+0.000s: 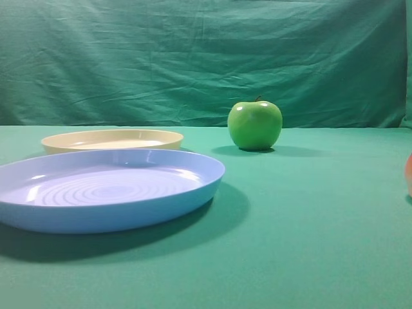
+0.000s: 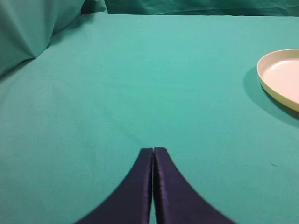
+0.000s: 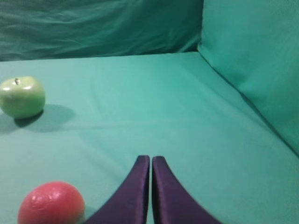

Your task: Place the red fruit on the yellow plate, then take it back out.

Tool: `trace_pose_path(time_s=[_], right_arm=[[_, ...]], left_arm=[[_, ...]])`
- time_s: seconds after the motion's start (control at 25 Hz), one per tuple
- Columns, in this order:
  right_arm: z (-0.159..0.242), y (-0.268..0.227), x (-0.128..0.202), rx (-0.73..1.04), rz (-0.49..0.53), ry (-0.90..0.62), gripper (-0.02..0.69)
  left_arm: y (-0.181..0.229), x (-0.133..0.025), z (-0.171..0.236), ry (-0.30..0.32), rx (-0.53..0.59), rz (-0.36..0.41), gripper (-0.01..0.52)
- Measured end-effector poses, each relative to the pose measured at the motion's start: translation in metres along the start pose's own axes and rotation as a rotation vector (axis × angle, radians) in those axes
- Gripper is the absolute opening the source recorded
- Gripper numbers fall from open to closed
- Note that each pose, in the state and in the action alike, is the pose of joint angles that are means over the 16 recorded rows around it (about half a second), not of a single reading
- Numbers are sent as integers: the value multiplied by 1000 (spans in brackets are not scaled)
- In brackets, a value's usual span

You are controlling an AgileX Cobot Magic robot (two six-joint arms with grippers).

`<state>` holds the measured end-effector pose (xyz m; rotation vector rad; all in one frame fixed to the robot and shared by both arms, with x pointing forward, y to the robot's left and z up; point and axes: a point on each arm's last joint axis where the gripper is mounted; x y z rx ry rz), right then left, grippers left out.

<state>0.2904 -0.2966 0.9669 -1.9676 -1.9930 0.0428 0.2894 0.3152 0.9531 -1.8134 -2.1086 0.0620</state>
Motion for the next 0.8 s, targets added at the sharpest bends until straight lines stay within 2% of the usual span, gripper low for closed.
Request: trace_pose_path(time_s=[0.28,0.8], right_arm=[[17,6,-6,24,39,9,0],[18,6,-6,30,41,3,0]], left_arm=[[0,0,0,0,0,0,0],[0,0,0,0,0,0,0]])
Point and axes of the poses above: a point on each arm's last joint axis where the gripper is mounted, y pointing out along that axis toward the gripper, x along the wrist's bending axis when the last joint is at zero, z = x × y, and after that the axes turned 14 degrees about y, right-handed
